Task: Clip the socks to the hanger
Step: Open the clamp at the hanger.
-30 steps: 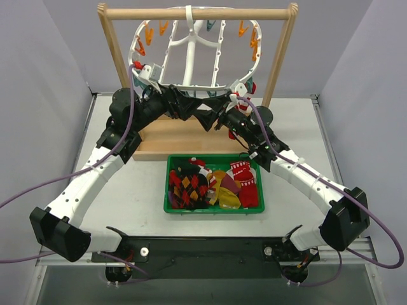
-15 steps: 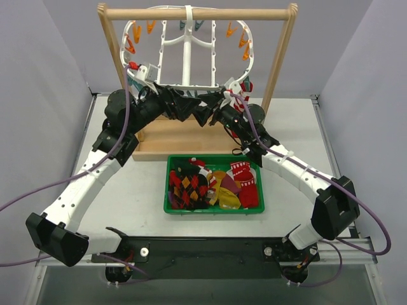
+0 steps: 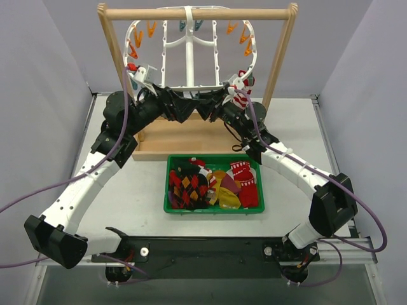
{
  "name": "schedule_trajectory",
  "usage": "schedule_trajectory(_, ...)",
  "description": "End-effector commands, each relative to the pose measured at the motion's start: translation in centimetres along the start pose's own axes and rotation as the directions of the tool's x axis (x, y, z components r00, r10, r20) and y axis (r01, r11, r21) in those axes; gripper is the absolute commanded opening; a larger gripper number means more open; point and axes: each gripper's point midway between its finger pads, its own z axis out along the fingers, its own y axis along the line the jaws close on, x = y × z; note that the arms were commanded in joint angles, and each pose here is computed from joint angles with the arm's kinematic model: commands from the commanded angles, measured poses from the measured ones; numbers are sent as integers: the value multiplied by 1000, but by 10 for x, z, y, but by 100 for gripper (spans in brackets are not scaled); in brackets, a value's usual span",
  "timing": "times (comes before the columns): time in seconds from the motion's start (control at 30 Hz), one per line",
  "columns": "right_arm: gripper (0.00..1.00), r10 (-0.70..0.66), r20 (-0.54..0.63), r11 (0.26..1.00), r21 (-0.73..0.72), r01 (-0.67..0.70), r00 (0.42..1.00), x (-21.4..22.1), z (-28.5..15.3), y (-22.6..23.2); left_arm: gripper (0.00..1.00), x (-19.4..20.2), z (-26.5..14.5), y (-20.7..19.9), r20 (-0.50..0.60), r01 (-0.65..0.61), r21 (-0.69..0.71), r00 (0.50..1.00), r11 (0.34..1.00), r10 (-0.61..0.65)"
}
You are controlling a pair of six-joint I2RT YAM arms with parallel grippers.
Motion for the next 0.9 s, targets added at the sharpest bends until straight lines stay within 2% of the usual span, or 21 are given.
schedule_trajectory(0.0, 10, -43, 161, 996, -66, 55, 986, -58, 3, 14, 97, -19, -8, -8, 55, -28, 8, 998, 1000, 27)
schedule_trajectory(0.13, 0, -36, 148, 996, -73, 47, 988, -55, 1, 20, 97, -24, -10, -9, 66, -18, 9, 998, 1000, 17)
schedule_trajectory(0.47, 0, -32, 135, 992, -115, 47, 990, -58, 2, 51, 97, -25, -15, -16, 51, 28, 26, 998, 999, -29)
schedule_trajectory(0.57, 3, -33, 131, 992, -113, 48, 991, -58, 1, 53, 97, -20, -13, -13, 43, 23, 20, 999, 1000, -24)
schedule_trajectory(0.87, 4, -41, 135, 995, -89, 53, 990, -63, 6, 51, 95, -6, -18, 4, 16, 16, -60, 1000, 998, -15)
